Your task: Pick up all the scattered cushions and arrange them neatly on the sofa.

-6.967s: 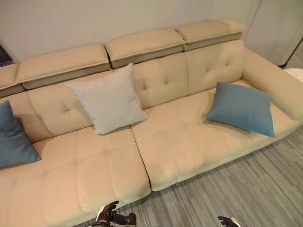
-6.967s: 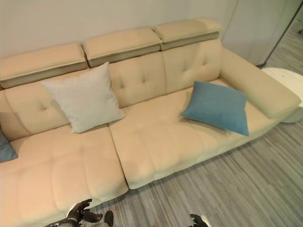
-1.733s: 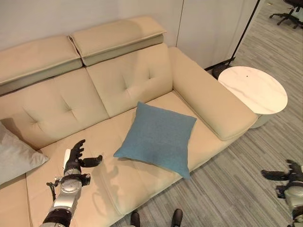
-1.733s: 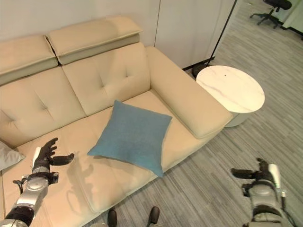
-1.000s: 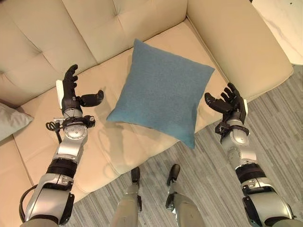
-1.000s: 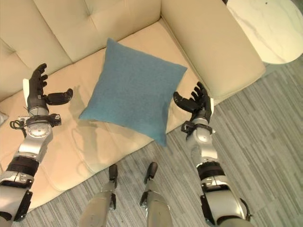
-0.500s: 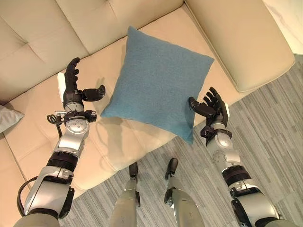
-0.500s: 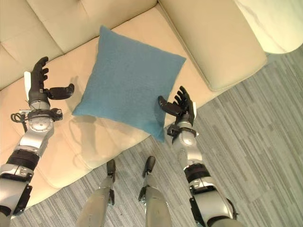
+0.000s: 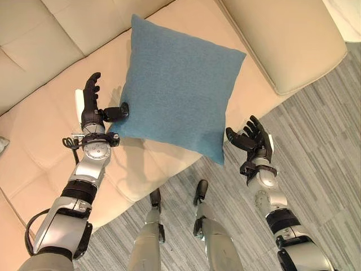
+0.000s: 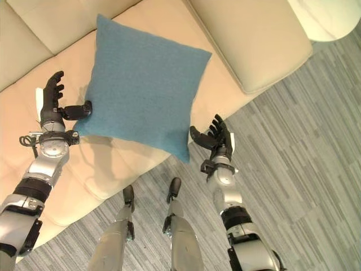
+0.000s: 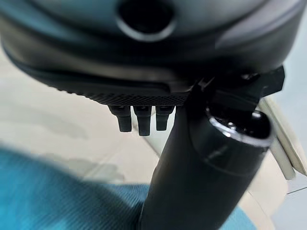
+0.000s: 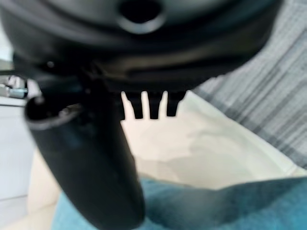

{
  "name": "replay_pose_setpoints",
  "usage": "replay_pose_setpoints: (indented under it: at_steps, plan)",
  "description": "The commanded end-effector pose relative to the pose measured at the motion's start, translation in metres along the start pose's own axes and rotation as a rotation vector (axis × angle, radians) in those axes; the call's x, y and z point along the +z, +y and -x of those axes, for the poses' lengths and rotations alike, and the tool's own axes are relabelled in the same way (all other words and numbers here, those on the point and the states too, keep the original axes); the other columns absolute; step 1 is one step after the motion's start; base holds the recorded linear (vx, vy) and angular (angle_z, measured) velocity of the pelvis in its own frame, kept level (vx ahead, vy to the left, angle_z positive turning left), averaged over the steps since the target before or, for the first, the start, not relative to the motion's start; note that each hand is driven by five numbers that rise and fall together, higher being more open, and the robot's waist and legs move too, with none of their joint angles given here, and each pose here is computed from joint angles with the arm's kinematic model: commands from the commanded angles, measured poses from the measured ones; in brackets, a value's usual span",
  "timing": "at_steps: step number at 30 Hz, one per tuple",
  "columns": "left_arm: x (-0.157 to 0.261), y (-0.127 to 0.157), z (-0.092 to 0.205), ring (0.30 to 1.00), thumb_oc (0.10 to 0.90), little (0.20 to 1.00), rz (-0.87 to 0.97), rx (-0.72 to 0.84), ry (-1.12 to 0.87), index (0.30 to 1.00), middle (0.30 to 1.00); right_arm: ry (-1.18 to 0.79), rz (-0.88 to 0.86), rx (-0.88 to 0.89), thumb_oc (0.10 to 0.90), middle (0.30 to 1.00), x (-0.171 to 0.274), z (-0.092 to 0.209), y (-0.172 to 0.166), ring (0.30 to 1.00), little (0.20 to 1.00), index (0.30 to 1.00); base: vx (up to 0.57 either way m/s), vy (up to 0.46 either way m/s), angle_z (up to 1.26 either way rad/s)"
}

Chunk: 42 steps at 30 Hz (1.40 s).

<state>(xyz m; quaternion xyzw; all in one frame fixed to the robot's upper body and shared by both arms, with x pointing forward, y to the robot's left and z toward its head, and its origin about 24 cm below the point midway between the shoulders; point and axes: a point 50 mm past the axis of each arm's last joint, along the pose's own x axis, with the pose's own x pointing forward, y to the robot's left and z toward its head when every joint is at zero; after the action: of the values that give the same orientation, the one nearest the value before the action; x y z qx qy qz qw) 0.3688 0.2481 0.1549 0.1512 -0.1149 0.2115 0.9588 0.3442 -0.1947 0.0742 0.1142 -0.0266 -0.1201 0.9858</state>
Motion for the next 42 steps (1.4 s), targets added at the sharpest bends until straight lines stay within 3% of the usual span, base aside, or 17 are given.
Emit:
replay_pose_setpoints:
  at_steps: [1, 10, 14, 15, 17, 22, 28, 29, 30, 36, 42]
  plan:
    - [0.056, 0.003, -0.019, 0.9, 0.8, 0.9, 0.214, 0.064, -0.191, 0.9, 0.9, -0.175, -0.025, 0.048, 0.8, 0.9, 0.031, -0.006, 0.018, 0.9, 0.9, 0.9, 0.0, 0.0, 0.0]
    - [0.055, -0.017, -0.01, 0.9, 0.8, 0.9, 0.365, 0.025, -0.166, 0.9, 0.9, -0.169, -0.008, 0.099, 0.8, 0.9, 0.03, -0.007, 0.035, 0.9, 0.9, 0.9, 0.0, 0.0, 0.0]
    - [0.06, -0.02, -0.007, 0.9, 0.8, 0.9, 0.533, 0.072, -0.158, 0.9, 0.9, -0.171, -0.005, 0.095, 0.8, 0.9, 0.028, -0.005, 0.038, 0.9, 0.9, 0.9, 0.0, 0.0, 0.0]
    - [0.063, -0.028, -0.002, 0.9, 0.8, 0.9, 0.698, 0.096, -0.134, 0.9, 0.9, -0.173, -0.017, 0.087, 0.8, 0.9, 0.028, -0.004, 0.04, 0.9, 0.9, 0.9, 0.0, 0.0, 0.0]
    - [0.07, -0.037, 0.002, 0.9, 0.8, 0.9, 0.831, 0.089, -0.127, 0.9, 0.9, -0.182, -0.035, 0.075, 0.8, 0.9, 0.029, -0.004, 0.043, 0.9, 0.9, 0.9, 0.0, 0.0, 0.0]
    - [0.074, -0.052, 0.007, 0.9, 0.8, 0.9, 0.791, -0.009, -0.13, 0.9, 0.9, -0.191, -0.046, 0.106, 0.8, 0.9, 0.032, -0.004, 0.05, 0.9, 0.9, 0.9, -0.02, -0.006, 0.04]
    - [0.053, -0.108, 0.04, 0.9, 0.8, 0.9, 0.652, -0.298, -0.034, 0.9, 0.9, -0.202, -0.037, 0.224, 0.8, 0.9, 0.042, -0.004, 0.078, 0.9, 0.9, 0.9, -0.03, -0.01, 0.09]
    - [0.049, -0.116, 0.047, 0.469, 0.513, 0.469, 0.614, -0.349, -0.027, 0.469, 0.469, -0.206, -0.033, 0.243, 0.8, 0.9, 0.043, -0.003, 0.081, 0.9, 0.9, 0.9, -0.02, -0.004, 0.04]
    - [0.042, -0.123, 0.056, 0.3, 0.4, 0.3, 0.566, -0.406, -0.021, 0.3, 0.3, -0.214, -0.024, 0.261, 0.4, 0.3, 0.045, -0.003, 0.082, 0.3, 0.3, 0.3, -0.02, -0.011, 0.04]
    - [0.025, -0.124, 0.067, 0.3, 0.4, 0.3, 0.597, -0.43, 0.044, 0.3, 0.3, -0.221, -0.034, 0.268, 0.4, 0.3, 0.045, 0.001, 0.073, 0.3, 0.3, 0.3, 0.0, -0.033, 0.0]
    - [0.004, -0.111, 0.09, 0.3, 0.4, 0.3, 0.64, -0.471, 0.082, 0.3, 0.3, -0.119, -0.006, 0.246, 0.4, 0.3, 0.011, 0.02, 0.039, 0.3, 0.3, 0.3, 0.07, -0.069, 0.04]
